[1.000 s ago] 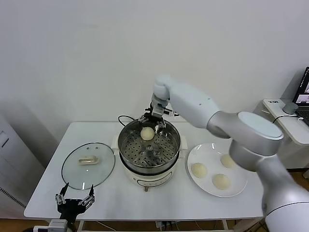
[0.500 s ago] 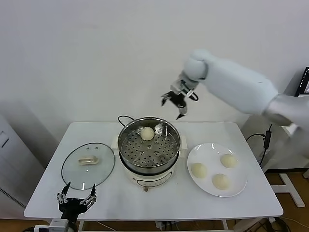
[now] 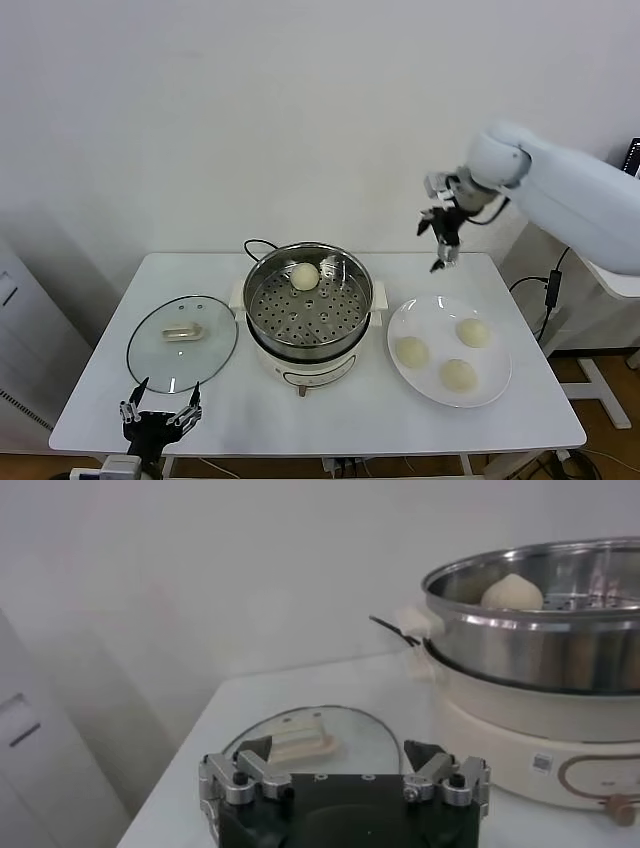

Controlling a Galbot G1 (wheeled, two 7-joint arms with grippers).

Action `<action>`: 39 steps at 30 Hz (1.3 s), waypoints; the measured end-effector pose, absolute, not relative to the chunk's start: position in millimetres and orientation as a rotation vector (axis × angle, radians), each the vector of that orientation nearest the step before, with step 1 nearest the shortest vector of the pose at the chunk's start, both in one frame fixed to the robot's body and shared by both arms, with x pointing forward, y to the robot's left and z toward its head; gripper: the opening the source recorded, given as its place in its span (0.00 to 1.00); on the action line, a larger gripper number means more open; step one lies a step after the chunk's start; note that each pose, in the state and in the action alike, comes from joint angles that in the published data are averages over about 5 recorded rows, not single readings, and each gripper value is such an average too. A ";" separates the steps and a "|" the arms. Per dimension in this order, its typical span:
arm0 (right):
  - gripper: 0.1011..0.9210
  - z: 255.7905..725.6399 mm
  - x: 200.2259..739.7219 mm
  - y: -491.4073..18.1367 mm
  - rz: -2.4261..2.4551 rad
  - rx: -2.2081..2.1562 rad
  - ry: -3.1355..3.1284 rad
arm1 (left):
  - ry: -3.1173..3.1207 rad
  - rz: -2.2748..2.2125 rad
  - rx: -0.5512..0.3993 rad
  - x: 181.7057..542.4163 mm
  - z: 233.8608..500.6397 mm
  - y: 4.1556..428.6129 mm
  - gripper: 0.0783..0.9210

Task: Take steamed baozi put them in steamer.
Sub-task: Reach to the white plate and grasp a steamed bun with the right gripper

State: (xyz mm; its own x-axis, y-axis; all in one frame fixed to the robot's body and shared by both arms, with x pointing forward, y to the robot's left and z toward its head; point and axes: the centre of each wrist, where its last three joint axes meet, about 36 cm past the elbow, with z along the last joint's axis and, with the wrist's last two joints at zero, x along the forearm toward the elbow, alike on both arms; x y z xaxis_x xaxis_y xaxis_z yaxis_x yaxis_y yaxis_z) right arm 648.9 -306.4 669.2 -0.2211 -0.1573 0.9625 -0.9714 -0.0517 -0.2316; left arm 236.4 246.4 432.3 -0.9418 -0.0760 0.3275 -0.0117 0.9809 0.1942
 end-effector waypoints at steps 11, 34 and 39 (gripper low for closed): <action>0.88 580.3 622.8 -310.0 1.261 1.288 -1.451 | -2.765 -0.264 0.050 235.6 430.1 248.1 0.88; 0.88 490.8 615.1 -289.4 1.264 1.351 -1.389 | -2.735 -0.259 0.053 235.9 420.5 250.5 0.88; 0.88 481.4 615.2 -287.5 1.267 1.342 -1.390 | -2.733 -0.257 0.051 237.1 418.7 250.5 0.88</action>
State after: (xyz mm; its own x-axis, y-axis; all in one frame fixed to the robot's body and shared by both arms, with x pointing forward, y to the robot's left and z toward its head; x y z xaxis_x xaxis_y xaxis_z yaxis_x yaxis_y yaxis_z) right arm 615.2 -287.5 481.4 -0.1095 -0.1796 0.9776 -0.9900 -0.0682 -0.1234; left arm 237.1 250.5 418.7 -0.9217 -0.0714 0.3812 0.0008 0.9826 0.1860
